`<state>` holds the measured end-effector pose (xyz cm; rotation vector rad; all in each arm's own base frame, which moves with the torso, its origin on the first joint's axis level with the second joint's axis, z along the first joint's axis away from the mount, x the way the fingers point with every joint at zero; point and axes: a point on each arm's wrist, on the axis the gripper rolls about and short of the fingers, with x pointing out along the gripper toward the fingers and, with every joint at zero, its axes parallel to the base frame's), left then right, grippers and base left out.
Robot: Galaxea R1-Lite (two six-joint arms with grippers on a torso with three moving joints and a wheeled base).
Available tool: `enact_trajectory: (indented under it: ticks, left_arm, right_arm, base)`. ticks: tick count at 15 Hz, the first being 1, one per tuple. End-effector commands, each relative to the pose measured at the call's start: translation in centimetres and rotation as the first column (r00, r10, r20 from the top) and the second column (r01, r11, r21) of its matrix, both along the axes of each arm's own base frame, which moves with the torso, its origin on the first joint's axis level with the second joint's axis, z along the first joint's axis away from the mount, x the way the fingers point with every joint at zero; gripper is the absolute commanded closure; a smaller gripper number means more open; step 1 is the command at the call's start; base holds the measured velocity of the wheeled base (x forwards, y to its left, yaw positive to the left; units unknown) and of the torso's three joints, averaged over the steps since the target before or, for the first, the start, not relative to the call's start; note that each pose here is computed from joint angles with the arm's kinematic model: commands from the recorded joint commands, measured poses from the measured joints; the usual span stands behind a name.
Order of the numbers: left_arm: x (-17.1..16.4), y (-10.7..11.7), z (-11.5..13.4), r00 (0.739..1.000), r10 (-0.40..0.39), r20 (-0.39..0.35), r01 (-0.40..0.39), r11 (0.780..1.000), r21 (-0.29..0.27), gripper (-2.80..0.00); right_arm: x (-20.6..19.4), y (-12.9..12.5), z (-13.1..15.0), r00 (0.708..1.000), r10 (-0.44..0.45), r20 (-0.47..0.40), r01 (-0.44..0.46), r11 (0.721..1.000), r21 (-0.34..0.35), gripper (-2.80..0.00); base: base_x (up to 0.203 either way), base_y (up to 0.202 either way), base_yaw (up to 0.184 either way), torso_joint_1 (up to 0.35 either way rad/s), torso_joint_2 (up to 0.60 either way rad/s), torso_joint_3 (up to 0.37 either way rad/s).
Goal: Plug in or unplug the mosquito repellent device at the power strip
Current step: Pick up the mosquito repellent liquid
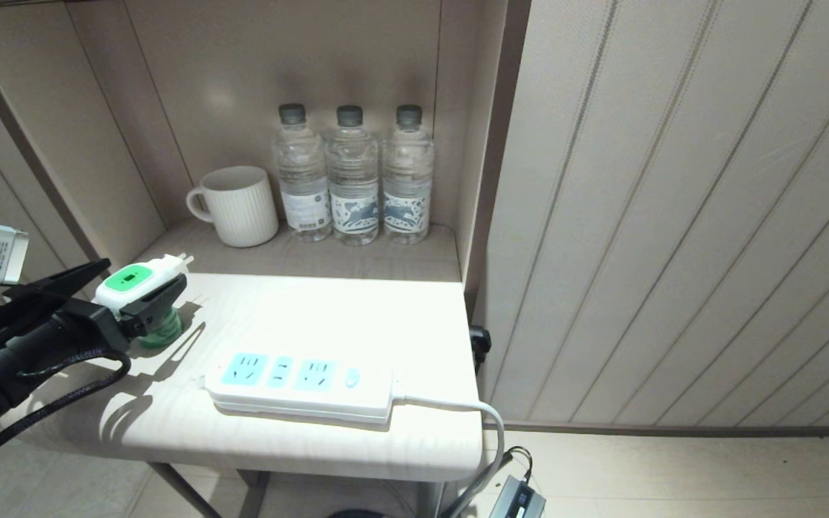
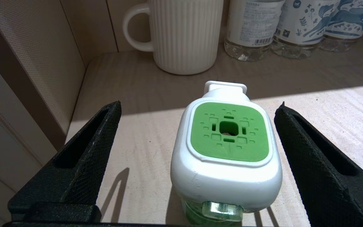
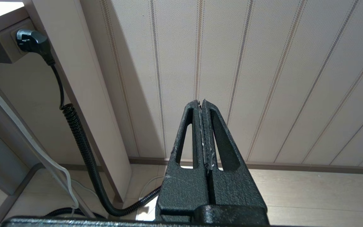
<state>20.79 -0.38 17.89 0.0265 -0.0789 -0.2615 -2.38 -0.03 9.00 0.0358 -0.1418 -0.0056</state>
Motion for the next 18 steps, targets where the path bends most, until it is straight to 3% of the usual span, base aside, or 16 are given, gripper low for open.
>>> enact_trajectory:
  ticks: [1, 13, 14, 18]
  left_arm:
    - [0.2, -0.02, -0.01, 1.0, -0.002, 0.003, 0.002, 1.0, 0.001, -2.8]
    - [0.54, -0.52, -0.02, 1.0, -0.025, 0.0, 0.025, 1.0, -0.002, -2.8]
    - [0.64, -0.52, -0.07, 1.0, -0.023, -0.001, 0.023, 1.0, -0.002, 0.0]
    - [0.97, -0.52, -0.17, 1.0, -0.023, -0.006, 0.023, 1.0, -0.003, 0.0]
  right_arm:
    - [0.0, 0.0, 0.01, 1.0, 0.0, 0.001, 0.0, 1.0, 0.0, 0.0]
    - [0.0, 0.0, 0.01, 1.0, 0.0, 0.001, 0.0, 1.0, 0.0, 0.0]
    - [0.0, 0.0, 0.01, 1.0, 0.0, 0.001, 0.0, 1.0, 0.0, 0.0]
    - [0.0, 0.0, 0.01, 1.0, 0.0, 0.001, 0.0, 1.0, 0.0, 0.0]
  base:
    - [0.0, 0.0, 0.0, 0.0, 0.0, 0.0]
    - [0.0, 0.0, 0.0, 0.0, 0.0, 0.0]
    - [0.0, 0.0, 0.0, 0.0, 0.0, 0.0]
    - [0.0, 0.0, 0.0, 0.0, 0.0, 0.0]
